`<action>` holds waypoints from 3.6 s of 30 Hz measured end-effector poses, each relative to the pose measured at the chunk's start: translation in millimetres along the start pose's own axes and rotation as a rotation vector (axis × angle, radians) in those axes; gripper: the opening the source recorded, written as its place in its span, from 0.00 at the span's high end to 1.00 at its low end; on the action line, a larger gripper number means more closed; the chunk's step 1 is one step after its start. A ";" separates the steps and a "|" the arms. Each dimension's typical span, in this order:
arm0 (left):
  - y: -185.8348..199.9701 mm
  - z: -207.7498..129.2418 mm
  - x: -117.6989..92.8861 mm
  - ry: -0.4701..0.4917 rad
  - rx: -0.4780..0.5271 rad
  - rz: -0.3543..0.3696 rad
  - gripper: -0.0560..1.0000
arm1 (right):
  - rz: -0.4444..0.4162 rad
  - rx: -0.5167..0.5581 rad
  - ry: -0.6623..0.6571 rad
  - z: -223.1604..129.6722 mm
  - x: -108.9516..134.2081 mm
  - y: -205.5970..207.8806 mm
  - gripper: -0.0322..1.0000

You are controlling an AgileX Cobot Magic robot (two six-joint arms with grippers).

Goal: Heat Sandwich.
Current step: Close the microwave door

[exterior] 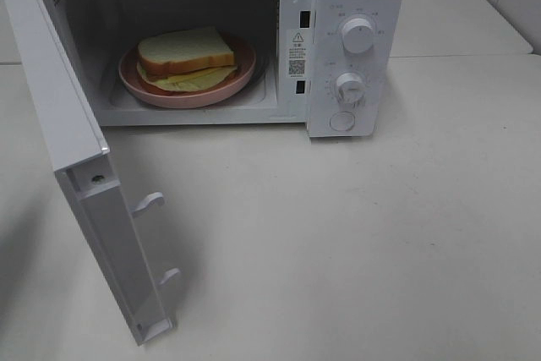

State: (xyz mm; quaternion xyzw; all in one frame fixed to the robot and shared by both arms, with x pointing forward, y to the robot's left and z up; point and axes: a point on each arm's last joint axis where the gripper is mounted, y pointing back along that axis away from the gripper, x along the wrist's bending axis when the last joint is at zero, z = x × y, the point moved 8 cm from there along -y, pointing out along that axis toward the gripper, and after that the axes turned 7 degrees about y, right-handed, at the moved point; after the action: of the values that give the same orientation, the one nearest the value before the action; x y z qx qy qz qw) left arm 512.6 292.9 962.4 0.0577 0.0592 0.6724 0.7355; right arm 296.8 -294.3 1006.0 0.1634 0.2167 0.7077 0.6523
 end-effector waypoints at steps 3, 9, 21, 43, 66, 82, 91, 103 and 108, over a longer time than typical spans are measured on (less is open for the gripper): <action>-10.2 -1.8 -10.3 0.007 -0.017 -0.069 0.95 | 0.000 0.000 0.000 0.0 0.0 0.0 0.23; -22.0 -9.5 -25.3 0.003 -0.003 -0.162 0.95 | 0.000 0.000 0.000 0.0 0.0 0.0 0.23; -43.2 -21.8 -80.6 0.000 0.039 -0.309 0.95 | 0.000 0.000 0.000 0.0 0.0 0.0 0.23; -86.9 -13.7 -166.4 0.029 -0.011 -0.322 0.95 | 0.000 0.000 0.000 0.0 0.0 0.0 0.23; -134.0 -2.7 -229.2 0.079 -0.013 -0.299 0.95 | 0.000 0.000 0.000 0.0 0.0 0.0 0.23; -156.5 -10.6 -258.4 0.075 0.033 -0.338 0.95 | 0.000 0.000 0.000 0.0 0.0 0.0 0.23; -168.8 -11.6 -274.7 0.049 0.035 -0.353 0.95 | 0.000 0.000 0.000 0.0 0.0 0.0 0.23; -169.7 -12.6 -279.9 0.027 0.051 -0.359 0.95 | 0.000 0.000 0.000 0.0 0.0 0.0 0.23; -169.7 -12.9 -280.0 0.027 0.053 -0.359 0.95 | 0.000 0.000 0.000 0.0 0.0 0.0 0.23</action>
State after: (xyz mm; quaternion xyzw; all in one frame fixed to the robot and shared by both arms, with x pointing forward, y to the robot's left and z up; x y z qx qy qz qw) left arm 652.4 -1.0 924.5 0.0563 0.0960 0.5292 0.8412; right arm 296.8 -294.3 1006.0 0.1634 0.2167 0.7077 0.6523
